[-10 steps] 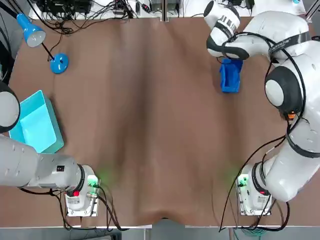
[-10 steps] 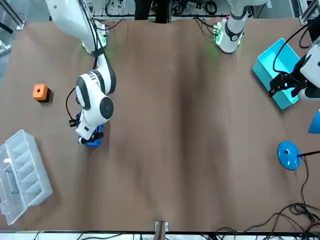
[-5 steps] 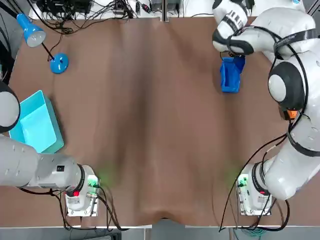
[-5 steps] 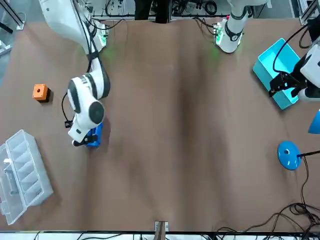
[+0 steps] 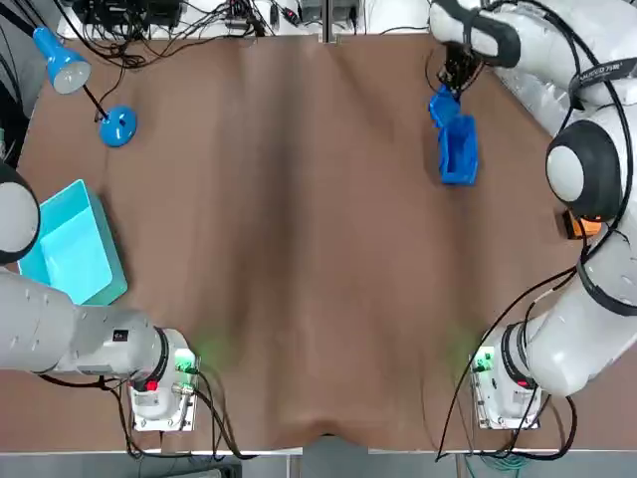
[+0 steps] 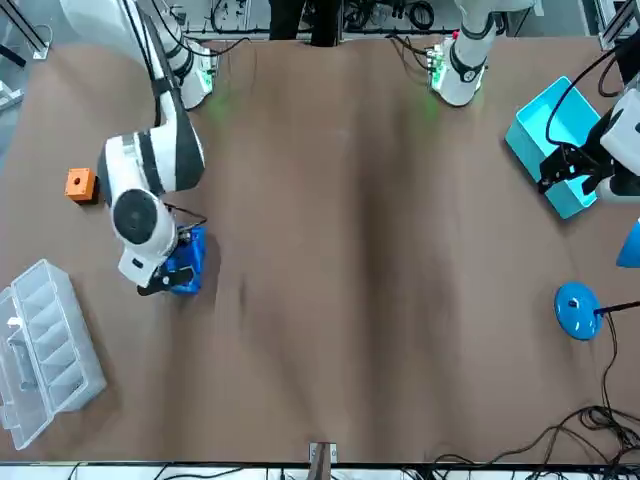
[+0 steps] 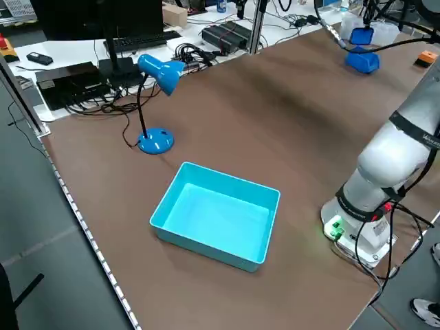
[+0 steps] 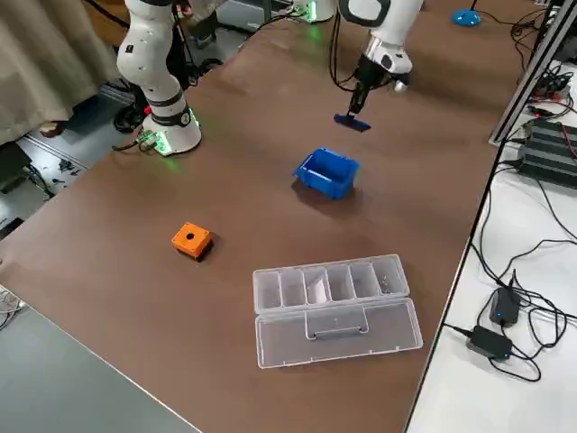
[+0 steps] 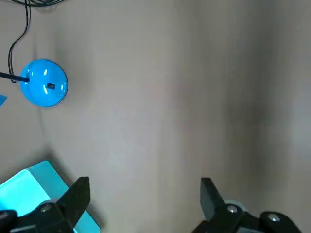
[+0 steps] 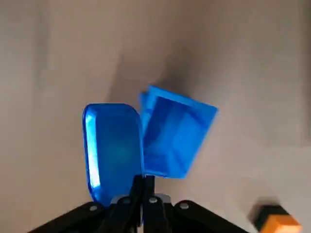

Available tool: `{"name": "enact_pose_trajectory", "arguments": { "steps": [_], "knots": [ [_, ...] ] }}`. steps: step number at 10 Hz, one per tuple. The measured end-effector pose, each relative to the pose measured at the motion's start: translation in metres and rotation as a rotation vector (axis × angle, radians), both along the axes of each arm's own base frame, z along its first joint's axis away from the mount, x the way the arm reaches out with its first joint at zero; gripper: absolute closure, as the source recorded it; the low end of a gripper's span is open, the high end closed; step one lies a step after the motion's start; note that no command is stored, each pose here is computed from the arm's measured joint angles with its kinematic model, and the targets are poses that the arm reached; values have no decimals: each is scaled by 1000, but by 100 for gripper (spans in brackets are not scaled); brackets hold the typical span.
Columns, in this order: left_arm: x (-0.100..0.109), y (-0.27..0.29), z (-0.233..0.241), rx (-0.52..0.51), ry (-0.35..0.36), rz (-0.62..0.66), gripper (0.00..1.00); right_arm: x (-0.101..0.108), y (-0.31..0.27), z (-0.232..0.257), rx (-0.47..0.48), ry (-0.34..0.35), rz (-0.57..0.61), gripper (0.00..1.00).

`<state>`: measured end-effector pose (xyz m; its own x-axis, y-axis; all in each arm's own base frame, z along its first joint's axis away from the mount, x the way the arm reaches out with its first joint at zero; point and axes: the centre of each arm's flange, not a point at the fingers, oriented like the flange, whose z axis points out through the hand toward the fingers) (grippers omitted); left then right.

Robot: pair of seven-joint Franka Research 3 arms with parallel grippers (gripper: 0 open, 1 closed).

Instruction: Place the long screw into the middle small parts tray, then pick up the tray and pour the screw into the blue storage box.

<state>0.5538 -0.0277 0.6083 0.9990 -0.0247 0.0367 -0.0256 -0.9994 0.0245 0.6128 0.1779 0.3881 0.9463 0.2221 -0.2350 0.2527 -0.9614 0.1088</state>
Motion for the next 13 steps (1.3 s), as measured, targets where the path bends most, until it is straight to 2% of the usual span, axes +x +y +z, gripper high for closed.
{"name": "enact_pose_trajectory", "arguments": {
  "steps": [4, 6, 8, 10, 13],
  "knots": [
    [0, 0, -1, 0, 1, 0, 0, 9, 42, 8, 423, 49, -195, 96],
    [1, 0, -2, 0, 3, 0, 0, 21, 66, -22, 562, 48, -286, 96],
    [1, 0, -2, 0, 3, 0, 0, 21, 113, -70, 676, 53, -375, 96],
    [1, 0, -2, 0, 4, 0, 0, 5, 174, -111, 709, 20, -393, 96],
    [1, 0, -2, 0, 4, 0, 0, -14, 218, -172, 669, 1, -273, 96]
  ]
}}
